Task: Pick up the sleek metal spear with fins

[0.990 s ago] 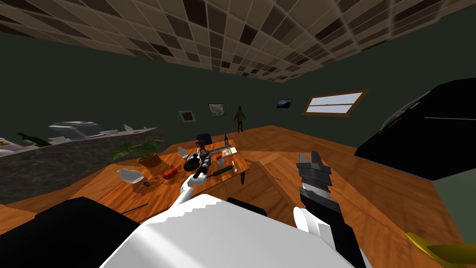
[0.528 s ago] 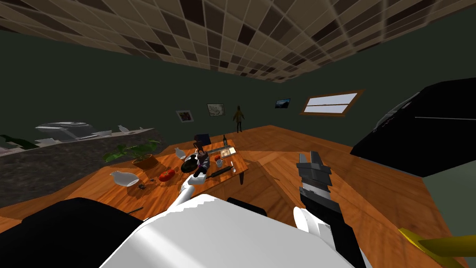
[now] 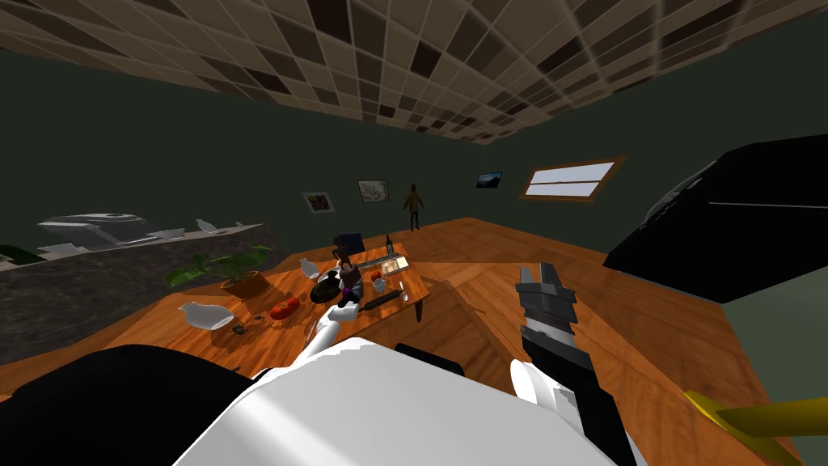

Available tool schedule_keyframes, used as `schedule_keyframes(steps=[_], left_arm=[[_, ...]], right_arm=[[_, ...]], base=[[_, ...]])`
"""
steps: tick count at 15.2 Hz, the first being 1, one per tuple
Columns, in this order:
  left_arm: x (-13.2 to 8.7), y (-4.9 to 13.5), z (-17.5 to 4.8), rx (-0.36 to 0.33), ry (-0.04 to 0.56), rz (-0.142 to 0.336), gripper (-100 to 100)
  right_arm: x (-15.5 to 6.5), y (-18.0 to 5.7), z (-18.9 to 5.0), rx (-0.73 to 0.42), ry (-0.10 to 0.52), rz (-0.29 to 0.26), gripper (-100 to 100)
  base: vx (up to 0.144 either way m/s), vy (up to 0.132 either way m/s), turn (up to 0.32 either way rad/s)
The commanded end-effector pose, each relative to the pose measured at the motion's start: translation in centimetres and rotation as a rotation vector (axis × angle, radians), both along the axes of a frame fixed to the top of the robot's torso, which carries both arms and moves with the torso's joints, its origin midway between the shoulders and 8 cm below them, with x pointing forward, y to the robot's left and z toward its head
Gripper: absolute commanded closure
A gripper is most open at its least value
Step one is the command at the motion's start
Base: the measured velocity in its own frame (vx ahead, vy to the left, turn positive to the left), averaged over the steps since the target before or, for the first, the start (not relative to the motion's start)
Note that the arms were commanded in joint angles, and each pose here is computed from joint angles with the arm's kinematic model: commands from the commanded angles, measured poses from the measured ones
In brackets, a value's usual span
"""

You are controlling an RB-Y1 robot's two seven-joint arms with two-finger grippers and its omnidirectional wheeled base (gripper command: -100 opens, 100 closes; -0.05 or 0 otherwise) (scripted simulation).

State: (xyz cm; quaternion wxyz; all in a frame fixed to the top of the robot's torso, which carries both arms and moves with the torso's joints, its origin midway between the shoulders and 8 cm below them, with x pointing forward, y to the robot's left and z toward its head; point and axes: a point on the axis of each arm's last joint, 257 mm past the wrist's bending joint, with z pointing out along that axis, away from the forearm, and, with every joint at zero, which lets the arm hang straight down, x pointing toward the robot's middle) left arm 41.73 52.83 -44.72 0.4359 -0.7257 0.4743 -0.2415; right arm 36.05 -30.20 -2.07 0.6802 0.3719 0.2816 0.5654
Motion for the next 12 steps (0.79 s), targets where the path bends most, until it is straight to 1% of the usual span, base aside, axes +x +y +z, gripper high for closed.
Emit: schedule_keyframes(steps=[1,2,3,4,5,8,9,10,11,12], left_arm=[[-0.1,0.3,-1.1,-0.029,0.033,0.026,-100],[-0.8,0.3,-2.0,-0.036,0.054,0.033,-100],[-0.7,0.4,-2.6,-0.062,0.074,0.053,-100],[-1.4,0.4,-3.3,-0.068,0.091,0.058,-100],[-1.6,0.4,-4.2,-0.097,0.118,0.08,-100],[-2.7,0.3,-5.4,-0.107,0.147,0.089,-100],[-2.7,0.3,-5.4,-0.107,0.147,0.089,-100],[-3.1,0.1,-6.3,-0.137,0.177,0.11,-100],[-3.6,0.1,-6.8,-0.142,0.191,0.115,-100],[-4.1,-0.2,-7.8,-0.173,0.222,0.135,-100]], right_arm=[[0.0,0.0,0.0,0.0,0.0,0.0,0],[0.0,0.0,0.0,0.0,0.0,0.0,0],[0.0,0.0,0.0,0.0,0.0,0.0,0],[0.0,0.0,0.0,0.0,0.0,0.0,0],[0.0,0.0,0.0,0.0,0.0,0.0,0],[0.0,0.0,0.0,0.0,0.0,0.0,0],[0.0,0.0,0.0,0.0,0.0,0.0,0],[0.0,0.0,0.0,0.0,0.0,0.0,0],[0.0,0.0,0.0,0.0,0.0,0.0,0],[0.0,0.0,0.0,0.0,0.0,0.0,0]], base=[[0.011,-0.015,-0.038],[0.017,-0.017,-0.05],[0.023,-0.02,-0.057],[0.026,-0.016,-0.051],[0.028,-0.017,-0.055],[0.022,-0.01,-0.019],[0.0,0.0,0.0],[0.01,-0.005,-0.044],[0.016,-0.008,-0.05],[0.023,-0.009,-0.059]])
